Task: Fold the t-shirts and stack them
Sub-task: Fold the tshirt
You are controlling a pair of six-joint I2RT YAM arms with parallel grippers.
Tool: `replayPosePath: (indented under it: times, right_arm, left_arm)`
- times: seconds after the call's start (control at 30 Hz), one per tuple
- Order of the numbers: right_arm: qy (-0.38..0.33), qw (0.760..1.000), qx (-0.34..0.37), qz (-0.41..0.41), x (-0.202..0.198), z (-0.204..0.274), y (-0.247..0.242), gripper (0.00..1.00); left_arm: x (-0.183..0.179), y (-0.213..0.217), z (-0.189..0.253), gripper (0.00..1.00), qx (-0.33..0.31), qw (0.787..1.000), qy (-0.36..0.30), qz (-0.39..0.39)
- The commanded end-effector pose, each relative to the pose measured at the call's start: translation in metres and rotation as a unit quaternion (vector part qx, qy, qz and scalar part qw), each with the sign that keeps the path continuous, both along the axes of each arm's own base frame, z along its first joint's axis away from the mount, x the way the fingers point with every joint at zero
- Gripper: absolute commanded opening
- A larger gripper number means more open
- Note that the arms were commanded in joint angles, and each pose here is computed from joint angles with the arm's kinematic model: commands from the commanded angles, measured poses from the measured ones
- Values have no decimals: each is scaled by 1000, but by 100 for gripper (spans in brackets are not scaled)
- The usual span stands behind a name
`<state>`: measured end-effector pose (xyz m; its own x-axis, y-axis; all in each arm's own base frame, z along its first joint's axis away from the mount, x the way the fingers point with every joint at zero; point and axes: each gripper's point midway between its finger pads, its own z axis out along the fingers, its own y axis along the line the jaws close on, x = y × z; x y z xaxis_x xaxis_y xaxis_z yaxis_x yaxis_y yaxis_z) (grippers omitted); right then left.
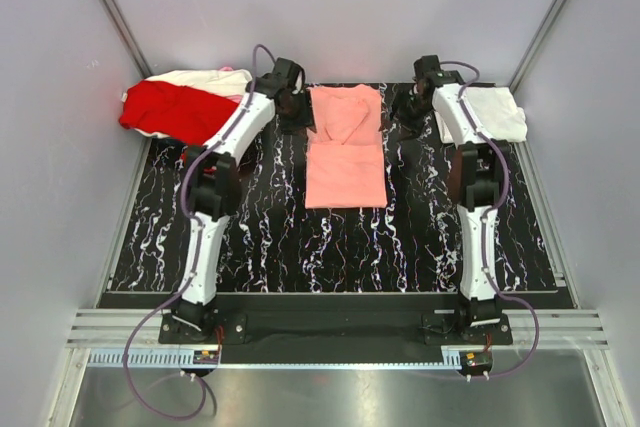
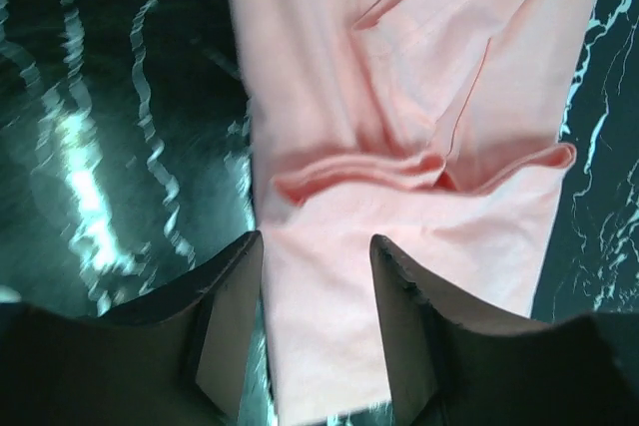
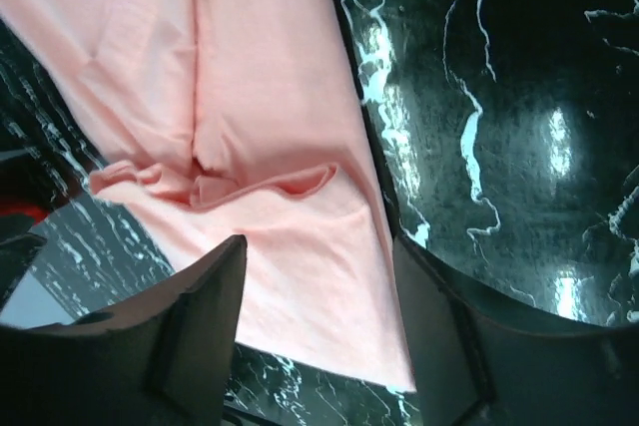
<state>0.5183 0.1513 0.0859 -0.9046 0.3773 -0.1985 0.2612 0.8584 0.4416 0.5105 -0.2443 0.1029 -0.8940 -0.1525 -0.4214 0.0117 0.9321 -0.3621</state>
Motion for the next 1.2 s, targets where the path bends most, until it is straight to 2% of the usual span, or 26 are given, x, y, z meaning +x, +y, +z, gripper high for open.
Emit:
replayPosePath:
  times: [0.0,0.03,0.07,0.1,0.13,0.17,0.2,0.33,0.4,0.6,0.7,0.77,0.9,1.17]
  right_arm:
    - [-15,999,19,23,-37,46,2,63]
    - [-17,999,30,21,-47,48,4,60]
    - [-78,995,58,26,-50,87,10,50]
    - [-30,997,73,16,-80,55,12,39]
    - [-35,995,91,17,-92,56,18,22]
    - [-78,989,123,27,-96,78,29,9]
    - [-34,990,132,32,-126,52,43,0]
    - [2,986,148,81,-168,23,81,0]
    - [17,983,166,83,-176,9,88,0]
    - [55,986,139,76,-186,-38,71,0]
    - [76,984,148,68,-192,-64,58,0]
    - [59,979,182,66,-186,-57,55,0]
    - [65,978,188,64,-188,-59,47,0]
    - [98,961,256,30,-189,-54,30,0]
  left_arm:
    - [-20,22,70,52,-13,998,-41,35]
    - [-32,25,94,52,-26,997,-63,38]
    - [-54,29,67,52,-19,999,-26,41]
    - [-64,27,87,52,-40,997,-50,37]
    - [-76,23,84,52,-45,997,-46,32]
    - [-87,20,82,51,-52,997,-43,31]
    - [-106,14,70,50,-65,997,-36,19]
    - [-149,-26,45,48,-98,994,-26,-34]
    - [-156,-38,39,47,-112,992,-23,-46]
    - [-180,-50,-14,43,-146,988,28,-38]
    - [-185,-44,-41,42,-128,990,46,-31]
    - [-188,-39,-54,41,-114,991,59,-29]
    - [-199,-31,-78,39,-98,992,82,-23]
    - [-214,-19,-82,38,-79,993,85,-31]
